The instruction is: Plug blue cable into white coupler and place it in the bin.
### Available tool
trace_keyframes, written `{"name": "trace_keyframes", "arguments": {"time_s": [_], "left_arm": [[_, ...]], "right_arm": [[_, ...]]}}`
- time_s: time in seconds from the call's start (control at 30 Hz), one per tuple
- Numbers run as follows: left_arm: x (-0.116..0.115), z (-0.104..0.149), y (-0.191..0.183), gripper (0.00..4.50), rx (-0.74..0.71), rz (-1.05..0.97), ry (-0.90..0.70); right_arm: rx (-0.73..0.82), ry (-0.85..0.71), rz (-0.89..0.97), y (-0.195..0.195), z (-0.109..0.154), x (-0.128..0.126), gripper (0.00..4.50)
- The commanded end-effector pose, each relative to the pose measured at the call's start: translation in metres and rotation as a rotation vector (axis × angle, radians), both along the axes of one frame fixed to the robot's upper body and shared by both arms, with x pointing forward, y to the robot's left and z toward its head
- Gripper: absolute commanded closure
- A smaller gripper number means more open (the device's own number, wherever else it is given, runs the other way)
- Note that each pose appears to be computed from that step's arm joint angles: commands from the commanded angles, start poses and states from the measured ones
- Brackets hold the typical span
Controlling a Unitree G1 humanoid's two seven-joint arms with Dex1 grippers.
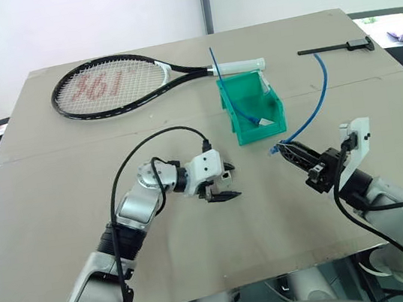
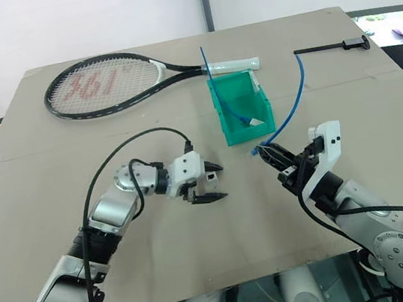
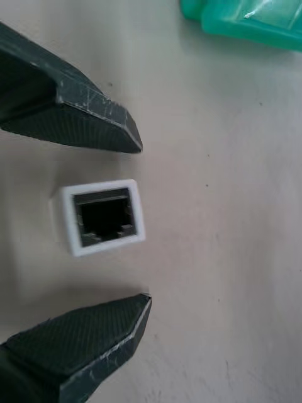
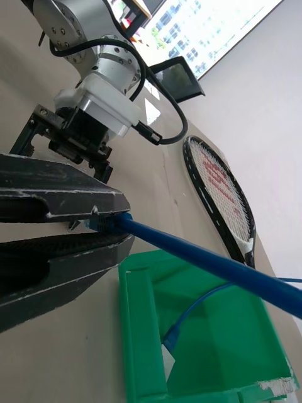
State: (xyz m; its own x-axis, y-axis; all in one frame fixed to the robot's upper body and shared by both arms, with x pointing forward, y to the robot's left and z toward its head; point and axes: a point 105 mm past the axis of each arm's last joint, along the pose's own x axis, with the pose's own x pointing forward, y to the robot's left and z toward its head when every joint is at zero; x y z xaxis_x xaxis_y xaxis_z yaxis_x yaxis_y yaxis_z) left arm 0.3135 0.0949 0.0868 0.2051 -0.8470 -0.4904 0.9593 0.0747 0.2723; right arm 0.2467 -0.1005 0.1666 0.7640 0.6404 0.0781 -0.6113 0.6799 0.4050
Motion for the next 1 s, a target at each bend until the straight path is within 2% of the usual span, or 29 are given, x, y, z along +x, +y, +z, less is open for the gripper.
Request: {"name": "trace_keyframes", "arguments": {"time_s": [0.03, 0.13, 0.23, 0.3, 0.4, 0.57, 0.7, 1.0], "left_arm": [[0.001, 0.01, 0.008, 0.74, -0.03, 0.025, -0.024], [0.002, 0.011, 0.008, 0.74, -0.048, 0.049, -0.019], [-0.002, 0.015, 0.003, 1.56, -0.07, 0.035, -0.009], [-0.004, 0.019, 0.0, 2.44, -0.072, 0.027, -0.011], [-0.007, 0.025, -0.005, 4.09, -0.072, 0.016, -0.007], [-0.006, 0.032, -0.012, 4.16, -0.066, 0.013, -0.009], [-0.006, 0.045, -0.024, 4.16, -0.061, -0.011, -0.016], [-0.008, 0.037, -0.026, 4.16, -0.032, -0.018, -0.011]], "right_arm": [[-0.022, -0.063, 0.046, 0.007, 0.011, -0.003, 4.5], [-0.083, -0.074, 0.084, 0.012, 0.008, -0.001, 4.5], [-0.168, -0.089, 0.132, 0.018, 0.002, 0.003, 4.5], [-0.228, -0.103, 0.165, 0.02, -0.002, 0.007, 4.5], [-0.312, -0.13, 0.218, 0.025, -0.006, 0.013, 4.5], [-0.445, -0.199, 0.328, 0.038, -0.009, 0.023, 4.5], [-0.545, -0.31, 0.515, 0.061, -0.008, 0.033, 4.5], [-0.618, -0.368, 0.615, 0.072, -0.013, 0.05, 4.5]]}}
